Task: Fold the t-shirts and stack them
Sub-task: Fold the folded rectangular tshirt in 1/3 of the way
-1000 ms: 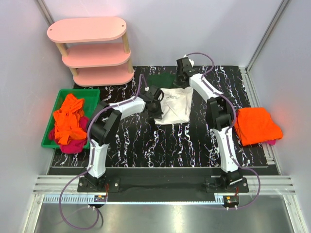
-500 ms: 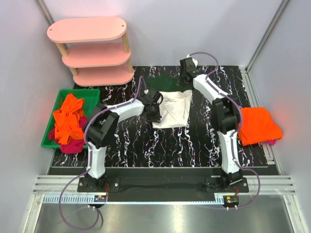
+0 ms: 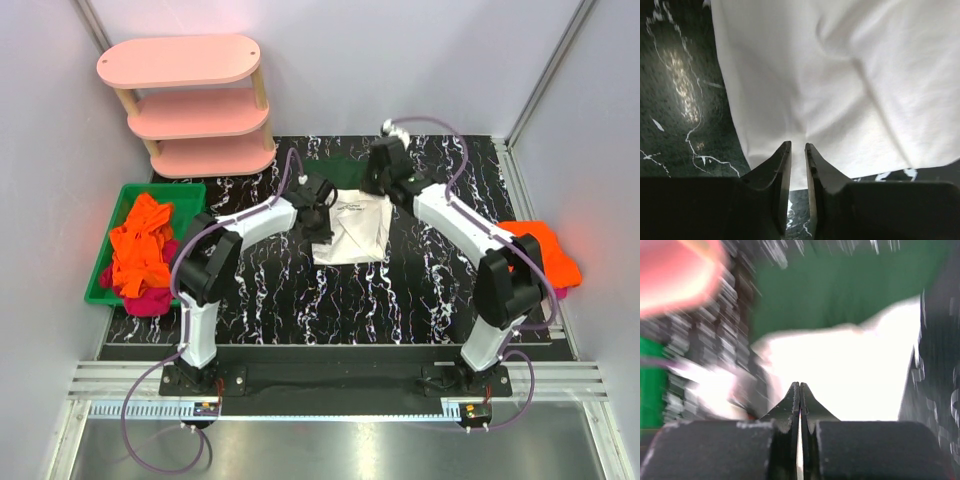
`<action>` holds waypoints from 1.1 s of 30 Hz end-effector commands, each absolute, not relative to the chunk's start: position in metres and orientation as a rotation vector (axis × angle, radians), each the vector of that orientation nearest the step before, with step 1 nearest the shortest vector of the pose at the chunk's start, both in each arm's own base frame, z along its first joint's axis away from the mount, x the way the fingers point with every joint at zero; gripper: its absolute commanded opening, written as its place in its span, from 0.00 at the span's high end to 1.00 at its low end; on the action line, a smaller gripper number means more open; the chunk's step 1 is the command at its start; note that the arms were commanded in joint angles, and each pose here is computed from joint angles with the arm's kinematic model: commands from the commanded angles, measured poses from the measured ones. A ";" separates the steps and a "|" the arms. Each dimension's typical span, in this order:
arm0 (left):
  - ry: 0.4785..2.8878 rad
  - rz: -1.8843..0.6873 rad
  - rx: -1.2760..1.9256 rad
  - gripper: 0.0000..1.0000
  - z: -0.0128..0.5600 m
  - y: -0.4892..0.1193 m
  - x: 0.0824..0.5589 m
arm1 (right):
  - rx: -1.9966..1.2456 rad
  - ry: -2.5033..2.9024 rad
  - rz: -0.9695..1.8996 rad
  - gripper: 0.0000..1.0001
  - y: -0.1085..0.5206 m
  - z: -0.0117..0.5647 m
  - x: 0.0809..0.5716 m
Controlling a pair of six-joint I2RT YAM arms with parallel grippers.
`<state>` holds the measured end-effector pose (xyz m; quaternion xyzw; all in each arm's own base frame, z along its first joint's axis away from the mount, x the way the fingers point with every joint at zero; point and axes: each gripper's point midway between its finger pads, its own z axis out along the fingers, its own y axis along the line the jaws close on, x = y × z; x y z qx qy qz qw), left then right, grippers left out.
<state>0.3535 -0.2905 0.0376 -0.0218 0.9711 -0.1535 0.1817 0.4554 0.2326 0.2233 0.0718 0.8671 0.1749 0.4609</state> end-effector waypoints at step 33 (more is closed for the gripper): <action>2.567 -0.727 -0.265 0.67 0.047 -0.309 0.541 | 0.213 2.707 0.287 1.00 0.207 -0.002 0.338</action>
